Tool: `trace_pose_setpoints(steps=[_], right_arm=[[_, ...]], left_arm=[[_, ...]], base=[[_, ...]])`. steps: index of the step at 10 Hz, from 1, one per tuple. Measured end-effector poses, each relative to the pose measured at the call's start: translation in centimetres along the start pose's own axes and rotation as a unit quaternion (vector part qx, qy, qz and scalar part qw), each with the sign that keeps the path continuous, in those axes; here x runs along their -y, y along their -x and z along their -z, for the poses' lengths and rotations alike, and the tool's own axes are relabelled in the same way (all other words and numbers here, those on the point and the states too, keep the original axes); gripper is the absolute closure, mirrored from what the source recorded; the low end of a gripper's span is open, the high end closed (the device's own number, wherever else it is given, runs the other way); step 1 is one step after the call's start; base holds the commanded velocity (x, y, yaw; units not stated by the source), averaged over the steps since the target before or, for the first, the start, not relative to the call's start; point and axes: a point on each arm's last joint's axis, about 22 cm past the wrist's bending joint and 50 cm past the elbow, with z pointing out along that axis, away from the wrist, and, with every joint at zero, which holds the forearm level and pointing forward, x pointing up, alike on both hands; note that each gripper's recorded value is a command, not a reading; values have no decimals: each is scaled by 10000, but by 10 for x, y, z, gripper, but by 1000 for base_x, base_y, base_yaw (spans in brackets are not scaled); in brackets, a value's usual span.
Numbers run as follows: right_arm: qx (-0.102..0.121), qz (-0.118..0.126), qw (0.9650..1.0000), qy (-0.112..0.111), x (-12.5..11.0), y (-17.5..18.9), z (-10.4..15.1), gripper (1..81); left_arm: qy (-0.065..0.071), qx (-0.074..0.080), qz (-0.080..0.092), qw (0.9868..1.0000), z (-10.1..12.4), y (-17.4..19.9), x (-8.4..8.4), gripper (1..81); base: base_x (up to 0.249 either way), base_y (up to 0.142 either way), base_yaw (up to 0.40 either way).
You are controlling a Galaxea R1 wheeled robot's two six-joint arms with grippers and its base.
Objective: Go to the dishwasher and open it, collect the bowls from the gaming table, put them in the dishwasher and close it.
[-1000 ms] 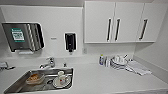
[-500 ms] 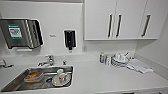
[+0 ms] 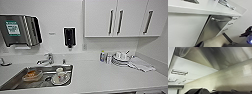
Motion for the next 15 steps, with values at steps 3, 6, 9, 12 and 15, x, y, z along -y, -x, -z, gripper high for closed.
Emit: trace_pose_setpoints(steps=[3, 6, 9, 12, 15], right_arm=[[-218, 215, 9995, -87, -5, -19, 0, 10], [-191, 200, 9996, -97, -21, -16, -16, 10], [-71, 105, 9998, -142, -30, -14, -35, 10], [-89, 155, 9996, -233, -21, -20, -34, 10], [-199, 148, 9991, -355, -3, -47, -33, 10]], left_arm=[[-26, -143, -149, 9998, -12, 9, 13, 10], [-23, -121, -134, 9998, -27, 24, 26, 10], [-7, 6, 0, 10000, -46, 40, 42, 10], [-21, 18, -4, 10000, -47, 41, 45, 10], [20, -17, 8, 10000, -52, 40, 44, 10]], base=[[0, 0, 0], [0, 0, 0], [0, 0, 0], [29, 0, 0], [0, 0, 0]])
